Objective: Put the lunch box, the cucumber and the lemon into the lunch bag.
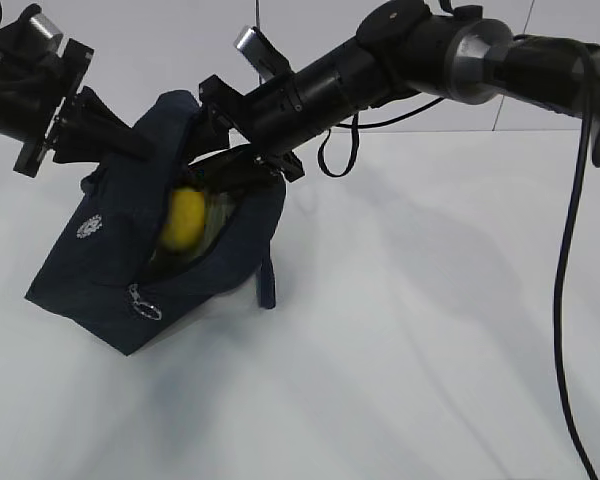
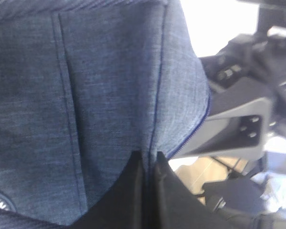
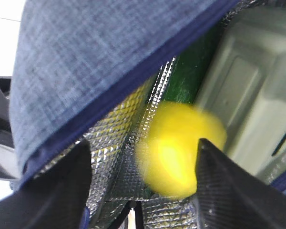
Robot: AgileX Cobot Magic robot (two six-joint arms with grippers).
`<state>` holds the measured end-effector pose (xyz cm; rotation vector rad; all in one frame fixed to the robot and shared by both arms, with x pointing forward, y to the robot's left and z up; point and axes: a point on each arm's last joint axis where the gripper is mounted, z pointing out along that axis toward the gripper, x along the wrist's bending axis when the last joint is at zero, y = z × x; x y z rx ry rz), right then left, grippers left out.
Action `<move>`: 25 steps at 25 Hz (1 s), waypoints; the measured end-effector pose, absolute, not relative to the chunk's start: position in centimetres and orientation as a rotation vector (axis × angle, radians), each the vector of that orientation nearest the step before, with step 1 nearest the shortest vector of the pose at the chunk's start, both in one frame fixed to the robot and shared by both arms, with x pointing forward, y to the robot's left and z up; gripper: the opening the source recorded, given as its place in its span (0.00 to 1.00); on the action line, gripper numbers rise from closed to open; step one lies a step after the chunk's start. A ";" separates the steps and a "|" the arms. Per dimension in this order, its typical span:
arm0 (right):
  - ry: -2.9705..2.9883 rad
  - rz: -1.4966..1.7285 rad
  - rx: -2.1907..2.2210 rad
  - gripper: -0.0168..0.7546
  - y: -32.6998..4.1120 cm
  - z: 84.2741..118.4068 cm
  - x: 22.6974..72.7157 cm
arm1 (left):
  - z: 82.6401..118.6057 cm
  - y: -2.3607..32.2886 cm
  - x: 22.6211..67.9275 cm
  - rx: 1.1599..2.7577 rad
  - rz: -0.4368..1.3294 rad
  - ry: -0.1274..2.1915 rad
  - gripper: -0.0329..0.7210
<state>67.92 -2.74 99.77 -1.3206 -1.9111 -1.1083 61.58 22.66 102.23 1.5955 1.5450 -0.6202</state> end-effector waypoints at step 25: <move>-2.170 -0.797 -1.558 0.61 -7.8 100.3 68.2 | 101.8 22.9 61.3 1.672 -0.600 1.546 0.03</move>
